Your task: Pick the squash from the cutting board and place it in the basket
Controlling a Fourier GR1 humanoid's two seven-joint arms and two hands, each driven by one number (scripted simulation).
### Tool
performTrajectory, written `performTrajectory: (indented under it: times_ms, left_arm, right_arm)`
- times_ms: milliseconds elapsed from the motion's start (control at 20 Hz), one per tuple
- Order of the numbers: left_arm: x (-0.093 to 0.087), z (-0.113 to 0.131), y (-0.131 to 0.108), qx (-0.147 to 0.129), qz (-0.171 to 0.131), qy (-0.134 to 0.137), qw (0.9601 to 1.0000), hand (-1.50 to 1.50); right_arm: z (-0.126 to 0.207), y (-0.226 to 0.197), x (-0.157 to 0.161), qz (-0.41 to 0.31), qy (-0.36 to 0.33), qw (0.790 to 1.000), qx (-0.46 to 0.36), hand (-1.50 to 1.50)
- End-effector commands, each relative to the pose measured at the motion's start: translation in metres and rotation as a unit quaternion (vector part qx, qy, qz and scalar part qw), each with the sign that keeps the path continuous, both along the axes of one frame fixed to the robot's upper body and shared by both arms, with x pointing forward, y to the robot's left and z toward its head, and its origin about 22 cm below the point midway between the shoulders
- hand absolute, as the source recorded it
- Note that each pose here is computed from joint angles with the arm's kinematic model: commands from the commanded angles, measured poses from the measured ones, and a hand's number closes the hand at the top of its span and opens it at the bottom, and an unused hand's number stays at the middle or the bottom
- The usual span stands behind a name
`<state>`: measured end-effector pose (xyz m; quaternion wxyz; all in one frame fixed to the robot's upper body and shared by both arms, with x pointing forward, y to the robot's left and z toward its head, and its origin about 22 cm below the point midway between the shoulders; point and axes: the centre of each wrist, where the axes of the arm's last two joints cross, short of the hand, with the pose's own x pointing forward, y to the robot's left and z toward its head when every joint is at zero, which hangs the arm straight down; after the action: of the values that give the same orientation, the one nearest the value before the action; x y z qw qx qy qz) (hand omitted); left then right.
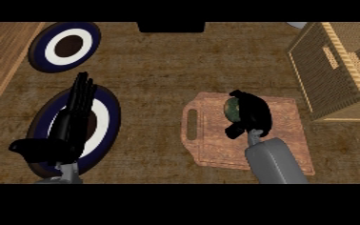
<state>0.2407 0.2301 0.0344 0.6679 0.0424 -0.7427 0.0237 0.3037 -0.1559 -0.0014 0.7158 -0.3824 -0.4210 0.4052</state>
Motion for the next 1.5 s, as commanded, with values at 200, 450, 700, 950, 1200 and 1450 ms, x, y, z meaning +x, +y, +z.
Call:
performTrajectory:
  times_ms: [200,450,700,950,1200,1450]
  left_arm:
    - [0.001,-0.002,0.002,0.0,0.002,0.002,1.0,0.0]
    - [0.008,-0.015,0.005,-0.003,0.001,0.003,1.0,0.0]
    - [0.01,0.005,0.0,0.004,-0.018,-0.019,0.9997,0.0]
    - [0.009,0.007,-0.003,-0.004,-0.03,-0.028,0.9992,0.0]
    - [0.015,0.014,-0.018,-0.005,-0.061,-0.04,0.9974,0.0]
    - [0.018,0.017,-0.024,-0.005,-0.078,-0.036,0.9963,0.0]
  right_arm:
    - [-0.001,-0.011,0.002,0.06,0.013,0.997,-0.039,1.5]
    - [-0.014,-0.011,0.013,0.07,-0.004,0.996,-0.058,1.5]
    - [0.014,-0.061,0.06,-0.188,0.012,0.981,-0.046,1.5]
    - [0.034,-0.121,0.075,-0.407,0.015,0.913,-0.022,1.5]
    - [0.07,-0.153,0.098,-0.517,-0.04,0.853,-0.059,1.5]
    - [0.119,-0.154,0.119,-0.56,-0.157,0.812,-0.04,1.5]
